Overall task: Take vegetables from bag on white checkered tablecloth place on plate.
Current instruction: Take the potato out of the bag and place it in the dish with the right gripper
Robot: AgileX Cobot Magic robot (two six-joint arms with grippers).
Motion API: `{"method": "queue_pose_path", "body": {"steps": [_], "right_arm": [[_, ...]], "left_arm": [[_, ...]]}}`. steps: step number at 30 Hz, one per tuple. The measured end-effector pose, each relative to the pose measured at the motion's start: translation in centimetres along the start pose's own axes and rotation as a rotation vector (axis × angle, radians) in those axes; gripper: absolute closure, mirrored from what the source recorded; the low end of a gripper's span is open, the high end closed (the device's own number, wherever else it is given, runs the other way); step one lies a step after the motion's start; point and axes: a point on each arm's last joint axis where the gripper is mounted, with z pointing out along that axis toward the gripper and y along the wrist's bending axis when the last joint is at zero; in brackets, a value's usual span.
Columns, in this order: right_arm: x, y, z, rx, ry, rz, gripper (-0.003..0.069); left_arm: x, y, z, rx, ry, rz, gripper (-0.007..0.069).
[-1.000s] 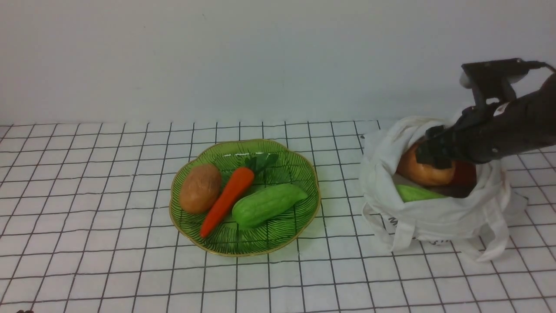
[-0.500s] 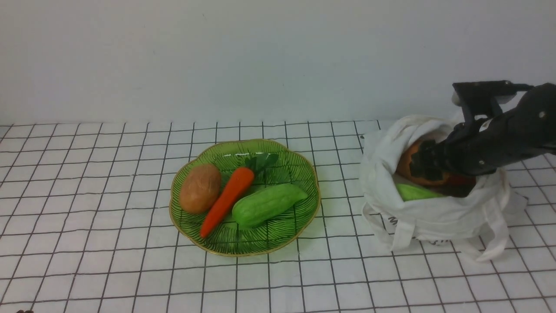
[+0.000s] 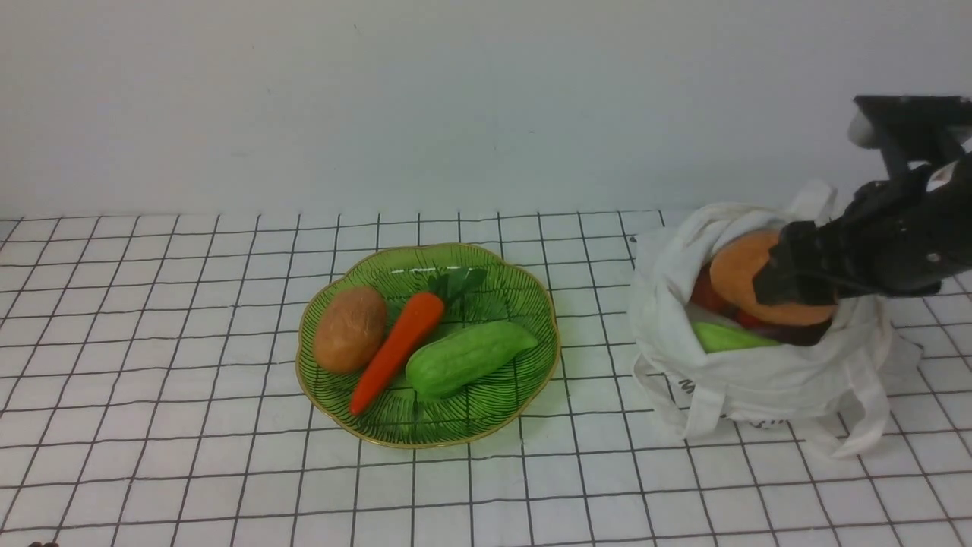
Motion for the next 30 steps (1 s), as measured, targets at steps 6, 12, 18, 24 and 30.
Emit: {"method": "queue_pose_path", "body": {"steps": [6, 12, 18, 24, 30], "right_arm": [[0.4, 1.9, -5.2, -0.072, -0.110, -0.013, 0.0154], [-0.1, 6.2, -5.0, -0.225, -0.209, -0.165, 0.0154], [0.2, 14.2, 1.5, -0.397, -0.217, -0.310, 0.0154], [1.5, 17.8, 8.6, -0.399, -0.137, -0.373, 0.0154], [1.3, 19.2, 13.2, -0.395, -0.074, -0.401, 0.0154]], "left_arm": [[0.0, 0.0, 0.0, 0.000, 0.000, 0.000, 0.0634], [0.0, 0.0, 0.0, 0.000, 0.000, 0.000, 0.0634], [0.0, 0.0, 0.0, 0.000, 0.000, 0.000, 0.0634], [0.0, 0.0, 0.0, 0.000, 0.000, 0.000, 0.0634], [0.0, 0.0, 0.0, 0.000, 0.000, 0.000, 0.0634]]}}
